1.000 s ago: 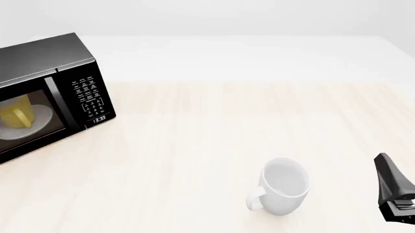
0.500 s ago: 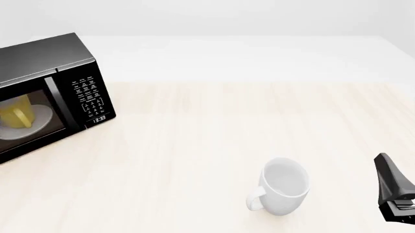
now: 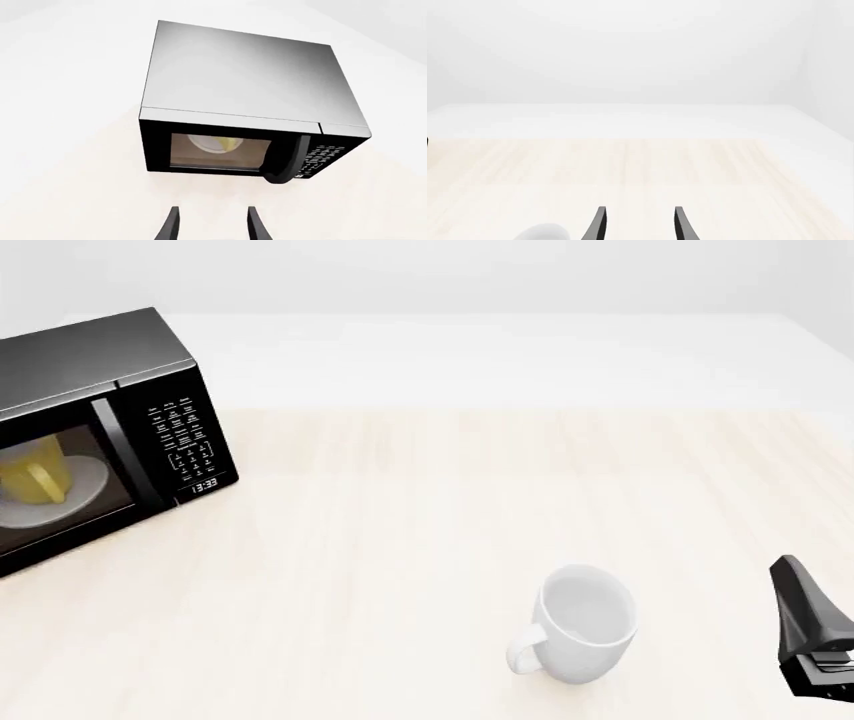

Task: Put the yellow and white mug in the microwave and close it.

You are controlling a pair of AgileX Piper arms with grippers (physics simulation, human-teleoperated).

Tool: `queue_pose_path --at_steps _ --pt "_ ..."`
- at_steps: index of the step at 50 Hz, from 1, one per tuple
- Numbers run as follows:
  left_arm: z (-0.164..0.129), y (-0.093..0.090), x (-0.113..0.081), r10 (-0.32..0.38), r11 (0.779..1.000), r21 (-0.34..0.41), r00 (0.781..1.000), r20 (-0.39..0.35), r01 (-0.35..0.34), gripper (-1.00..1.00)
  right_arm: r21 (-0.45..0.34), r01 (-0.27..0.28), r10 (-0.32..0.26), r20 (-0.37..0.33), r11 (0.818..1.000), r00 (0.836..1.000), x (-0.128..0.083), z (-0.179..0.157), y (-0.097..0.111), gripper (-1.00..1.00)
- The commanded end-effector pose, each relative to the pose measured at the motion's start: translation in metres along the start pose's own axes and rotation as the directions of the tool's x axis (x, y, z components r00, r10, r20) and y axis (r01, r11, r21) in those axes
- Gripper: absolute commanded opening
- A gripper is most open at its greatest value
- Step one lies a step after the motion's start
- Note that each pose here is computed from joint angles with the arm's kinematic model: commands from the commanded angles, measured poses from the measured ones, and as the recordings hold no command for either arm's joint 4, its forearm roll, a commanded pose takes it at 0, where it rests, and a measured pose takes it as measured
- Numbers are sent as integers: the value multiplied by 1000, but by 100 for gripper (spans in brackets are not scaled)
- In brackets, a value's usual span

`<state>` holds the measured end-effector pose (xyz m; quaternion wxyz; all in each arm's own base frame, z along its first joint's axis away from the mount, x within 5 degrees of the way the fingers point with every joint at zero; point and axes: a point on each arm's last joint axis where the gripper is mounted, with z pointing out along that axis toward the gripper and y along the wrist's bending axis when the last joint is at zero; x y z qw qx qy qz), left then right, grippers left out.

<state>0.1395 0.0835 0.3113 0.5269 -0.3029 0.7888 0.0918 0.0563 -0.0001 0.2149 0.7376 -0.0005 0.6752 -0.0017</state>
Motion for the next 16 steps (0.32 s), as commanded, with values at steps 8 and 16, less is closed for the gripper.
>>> queue_pose_path --at_steps 8,16 --pt "-38 -4 -12 -18 1000 22 999 51 17 100 0 0 0 0 1000 1000 0 0 0 100" --pt "-48 -6 -17 -18 999 37 998 66 15 100 0 0 0 0 1000 1000 0 0 0 100"
